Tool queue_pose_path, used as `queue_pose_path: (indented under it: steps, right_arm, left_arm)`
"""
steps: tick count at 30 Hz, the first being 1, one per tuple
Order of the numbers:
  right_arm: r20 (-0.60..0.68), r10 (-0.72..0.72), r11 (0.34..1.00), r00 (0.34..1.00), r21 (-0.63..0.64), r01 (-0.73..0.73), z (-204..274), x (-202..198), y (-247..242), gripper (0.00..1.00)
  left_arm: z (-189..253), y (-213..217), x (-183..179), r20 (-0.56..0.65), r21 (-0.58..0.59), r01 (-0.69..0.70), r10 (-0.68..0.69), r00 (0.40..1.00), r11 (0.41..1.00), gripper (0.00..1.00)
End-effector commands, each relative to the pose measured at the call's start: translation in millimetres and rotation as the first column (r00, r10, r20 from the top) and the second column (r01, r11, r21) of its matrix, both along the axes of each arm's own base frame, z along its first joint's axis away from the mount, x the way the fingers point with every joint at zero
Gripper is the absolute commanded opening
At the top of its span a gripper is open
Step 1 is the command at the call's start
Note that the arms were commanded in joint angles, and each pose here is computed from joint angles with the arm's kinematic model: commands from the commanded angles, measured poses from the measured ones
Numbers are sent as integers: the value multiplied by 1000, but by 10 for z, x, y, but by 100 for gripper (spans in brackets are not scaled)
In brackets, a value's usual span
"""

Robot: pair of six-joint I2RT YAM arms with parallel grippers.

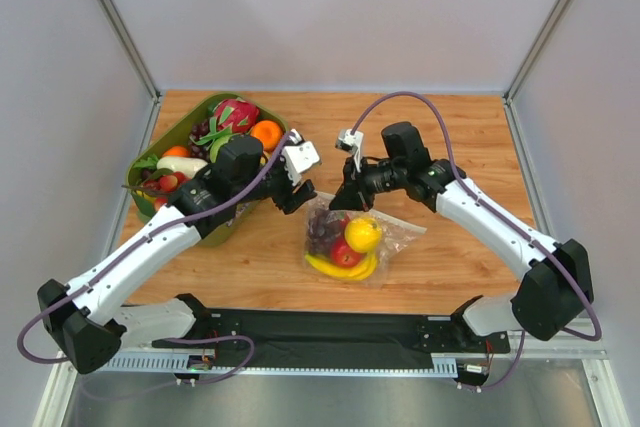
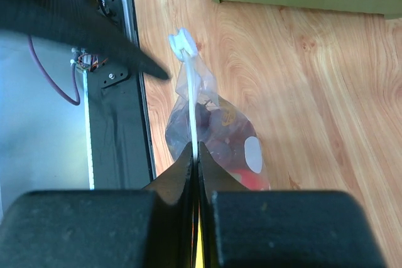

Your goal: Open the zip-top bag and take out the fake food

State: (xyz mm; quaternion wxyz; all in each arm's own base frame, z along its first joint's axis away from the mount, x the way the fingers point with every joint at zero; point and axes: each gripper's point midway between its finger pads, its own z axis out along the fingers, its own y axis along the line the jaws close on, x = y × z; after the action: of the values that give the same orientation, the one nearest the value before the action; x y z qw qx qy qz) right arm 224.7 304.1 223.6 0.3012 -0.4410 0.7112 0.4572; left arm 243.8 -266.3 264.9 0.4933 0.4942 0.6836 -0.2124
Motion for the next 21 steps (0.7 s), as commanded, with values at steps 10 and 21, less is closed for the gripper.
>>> queue_pose_path:
  steps: [10,21]
  right_arm:
    - [126,-86,985,988,160,65,593,113,-175,0]
    - [61,-65,967,996,251,48,711,195,-198,0]
  left_arm:
    - [390,-45,-251,-187,-288,285,-345,920,914,71]
    - [340,-223,-345,-258,-406,361,-484,836,840,81]
